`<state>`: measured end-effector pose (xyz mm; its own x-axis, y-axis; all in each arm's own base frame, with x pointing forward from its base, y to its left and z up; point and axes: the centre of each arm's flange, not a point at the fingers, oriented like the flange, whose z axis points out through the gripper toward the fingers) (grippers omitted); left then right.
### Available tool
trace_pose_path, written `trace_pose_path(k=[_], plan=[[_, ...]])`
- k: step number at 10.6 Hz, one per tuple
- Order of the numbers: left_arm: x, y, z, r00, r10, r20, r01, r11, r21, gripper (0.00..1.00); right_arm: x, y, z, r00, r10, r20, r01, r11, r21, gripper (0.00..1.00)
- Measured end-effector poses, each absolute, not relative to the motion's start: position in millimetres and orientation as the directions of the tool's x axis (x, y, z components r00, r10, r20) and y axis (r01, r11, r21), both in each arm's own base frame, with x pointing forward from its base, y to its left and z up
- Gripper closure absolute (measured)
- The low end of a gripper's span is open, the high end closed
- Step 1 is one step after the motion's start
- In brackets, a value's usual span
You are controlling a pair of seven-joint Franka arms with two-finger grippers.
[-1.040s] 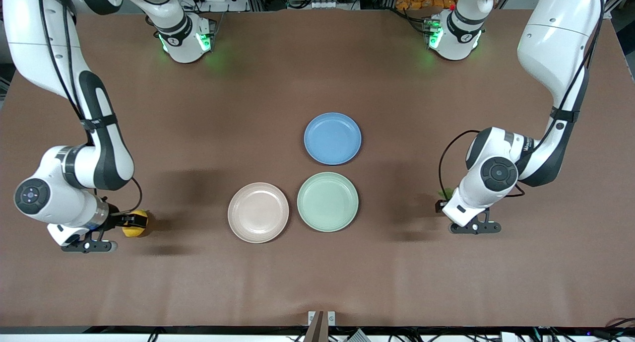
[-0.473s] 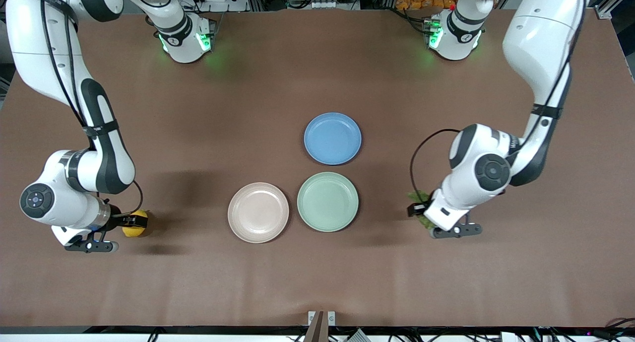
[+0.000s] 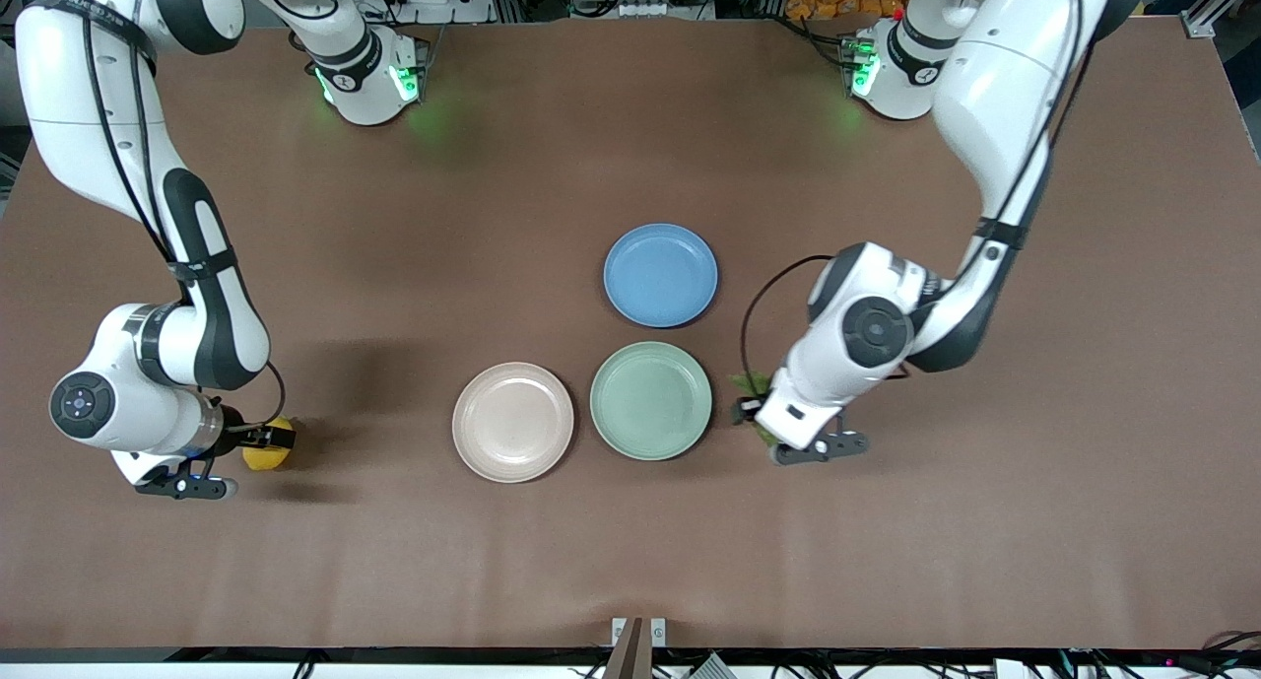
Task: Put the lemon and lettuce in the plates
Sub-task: 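Carry the lettuce toward the green plate while the right gripper grasps the lemon, then lower the lettuce onto the green plate while the right gripper carries the lemon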
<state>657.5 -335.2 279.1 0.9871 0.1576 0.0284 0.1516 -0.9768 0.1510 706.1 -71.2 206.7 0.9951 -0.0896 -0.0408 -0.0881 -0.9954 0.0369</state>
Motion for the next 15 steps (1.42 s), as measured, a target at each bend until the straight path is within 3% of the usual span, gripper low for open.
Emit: trace_pose_path(k=[2,3,5,12,15], plan=[[647,-367,274,0.979,0.199,0.039,0.189,-0.965,0.182,1.00,706,-75,205,0.995,-0.095,-0.043,-0.093,-0.995,0.037,0.00],[644,-376,273,0.974,0.220,0.045,0.207,-0.958,0.198,1.00,706,-75,205,0.994,-0.098,-0.042,-0.097,-0.995,0.032,0.05],[636,-396,269,0.966,0.254,0.051,0.237,-0.945,0.225,1.00,707,-73,207,0.993,-0.116,-0.037,-0.116,-0.993,0.008,0.33],[611,-452,243,0.961,0.259,0.097,0.215,-0.920,0.327,1.00,707,-66,206,0.993,-0.111,-0.029,-0.111,-0.994,0.002,0.33],[613,-452,231,0.955,0.277,0.108,0.224,-0.909,0.351,1.00,708,-17,208,0.989,-0.137,-0.049,-0.137,-0.991,0.000,0.33]])
